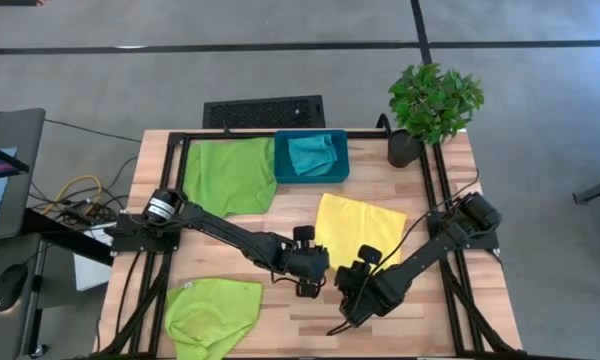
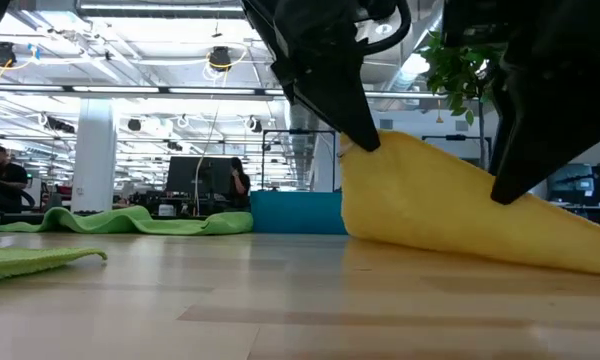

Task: Fold microfiber towels
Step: Fold the yellow microfiber cloth

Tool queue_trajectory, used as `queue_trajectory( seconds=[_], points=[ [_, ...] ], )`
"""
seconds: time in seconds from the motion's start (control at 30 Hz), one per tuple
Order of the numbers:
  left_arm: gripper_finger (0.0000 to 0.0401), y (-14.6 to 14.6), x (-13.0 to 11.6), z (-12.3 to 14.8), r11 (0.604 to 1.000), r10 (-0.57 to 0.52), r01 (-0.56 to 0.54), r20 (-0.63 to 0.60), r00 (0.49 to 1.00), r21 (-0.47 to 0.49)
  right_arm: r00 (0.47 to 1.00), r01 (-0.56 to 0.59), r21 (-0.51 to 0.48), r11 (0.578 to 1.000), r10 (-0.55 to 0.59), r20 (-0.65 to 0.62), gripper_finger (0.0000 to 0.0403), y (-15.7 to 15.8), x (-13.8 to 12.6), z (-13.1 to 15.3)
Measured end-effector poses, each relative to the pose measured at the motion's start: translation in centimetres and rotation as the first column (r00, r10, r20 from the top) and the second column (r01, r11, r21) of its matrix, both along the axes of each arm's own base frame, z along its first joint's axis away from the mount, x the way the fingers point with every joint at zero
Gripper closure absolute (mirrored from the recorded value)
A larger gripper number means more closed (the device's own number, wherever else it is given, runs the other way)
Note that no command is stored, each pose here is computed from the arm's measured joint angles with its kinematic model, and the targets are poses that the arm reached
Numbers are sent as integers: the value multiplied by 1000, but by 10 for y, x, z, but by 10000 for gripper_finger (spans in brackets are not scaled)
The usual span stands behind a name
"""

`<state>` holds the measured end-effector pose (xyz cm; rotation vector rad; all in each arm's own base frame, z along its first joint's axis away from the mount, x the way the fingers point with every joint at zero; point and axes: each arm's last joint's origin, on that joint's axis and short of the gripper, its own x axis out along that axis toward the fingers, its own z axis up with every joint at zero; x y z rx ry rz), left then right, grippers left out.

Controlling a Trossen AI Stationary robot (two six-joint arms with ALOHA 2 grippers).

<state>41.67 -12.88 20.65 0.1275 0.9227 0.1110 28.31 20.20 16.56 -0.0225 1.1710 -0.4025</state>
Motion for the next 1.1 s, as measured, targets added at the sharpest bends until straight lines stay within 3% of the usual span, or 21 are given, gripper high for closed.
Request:
queue_trajectory(
  seconds=[0.7, 1.1],
  points=[
    [401, 0, -33, 61, 995, 62, -69, 92, 994, 76, 999, -12, 45, 999, 13, -30, 242, 10, -8, 0],
    [401, 5, -45, 68, 987, 114, -120, 60, 992, 110, 997, -21, 78, 997, 27, -78, 242, 15, -15, -1]
  ],
)
